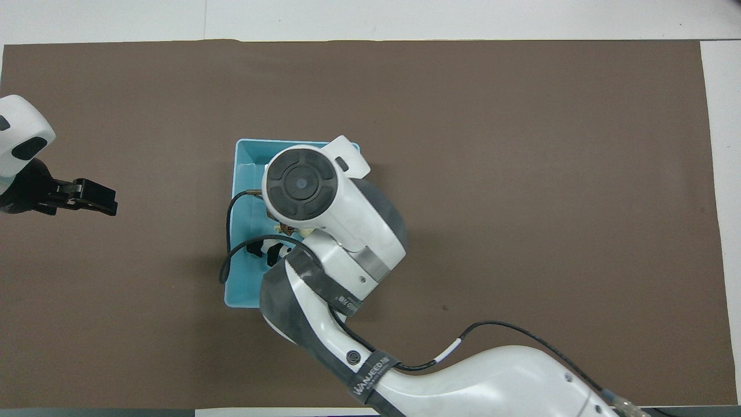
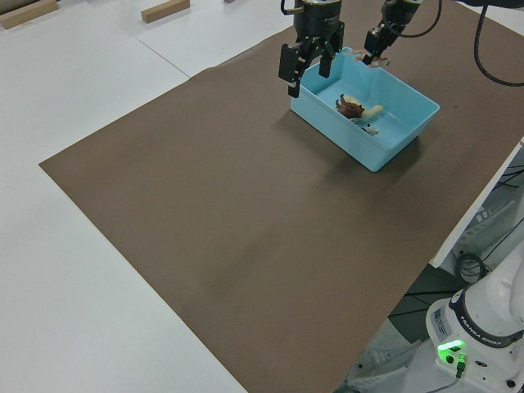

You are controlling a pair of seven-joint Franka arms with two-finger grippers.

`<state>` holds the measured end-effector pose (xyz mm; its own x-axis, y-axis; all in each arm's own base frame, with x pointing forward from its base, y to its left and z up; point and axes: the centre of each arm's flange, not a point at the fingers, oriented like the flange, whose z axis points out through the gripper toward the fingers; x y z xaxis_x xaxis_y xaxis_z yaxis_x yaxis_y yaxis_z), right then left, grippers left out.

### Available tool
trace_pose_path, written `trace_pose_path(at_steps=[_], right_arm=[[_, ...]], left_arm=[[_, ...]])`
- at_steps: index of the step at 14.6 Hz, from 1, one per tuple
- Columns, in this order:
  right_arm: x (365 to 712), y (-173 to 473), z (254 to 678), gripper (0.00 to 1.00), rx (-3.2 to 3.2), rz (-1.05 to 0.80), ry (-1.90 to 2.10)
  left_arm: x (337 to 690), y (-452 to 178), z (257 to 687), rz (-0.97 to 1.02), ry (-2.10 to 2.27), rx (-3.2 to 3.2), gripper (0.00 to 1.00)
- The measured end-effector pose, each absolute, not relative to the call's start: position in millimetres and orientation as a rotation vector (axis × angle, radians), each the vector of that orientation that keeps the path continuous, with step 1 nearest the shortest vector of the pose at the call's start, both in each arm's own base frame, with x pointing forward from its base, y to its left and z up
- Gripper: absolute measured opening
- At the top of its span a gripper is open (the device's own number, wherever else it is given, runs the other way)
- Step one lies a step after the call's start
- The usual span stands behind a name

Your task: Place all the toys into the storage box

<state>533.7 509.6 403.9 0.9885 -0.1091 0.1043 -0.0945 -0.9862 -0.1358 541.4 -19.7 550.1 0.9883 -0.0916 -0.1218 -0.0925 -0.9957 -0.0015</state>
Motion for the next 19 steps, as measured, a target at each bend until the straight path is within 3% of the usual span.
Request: trace_pose_path(at_steps=[2,3,8,9,15,19], right_arm=[[519.2,535.3,370.0,0.33,-2.999,-0.157,0.157],[516.9,538.1,363.9,0.38,-3.003,-0.149,0.176],[524.1,527.7,376.2,0.94,-3.034,-0.128,0.247],[533.9,516.0,386.4,1.0,-3.04,-0.136,0.28],[618.8,335.5,525.1,1.0,-3.032,-0.245,0.396],[653.2,205.4,563.4,1.0,-3.095,-0.284,0.217]], left_arm=[[541.8,-19.8,551.3,0.186,0.145,-3.126,1.0],[541.9,-19.8,551.9,0.184,0.145,-3.126,1.0],[541.9,-19.7,554.7,0.175,0.144,-3.127,1.0],[542.2,-19.5,555.0,0.171,0.144,-3.127,1.0],[543.3,-15.8,558.7,0.155,0.139,-3.128,1.0],[546.9,-18.9,568.2,0.099,0.147,-3.129,1.0]])
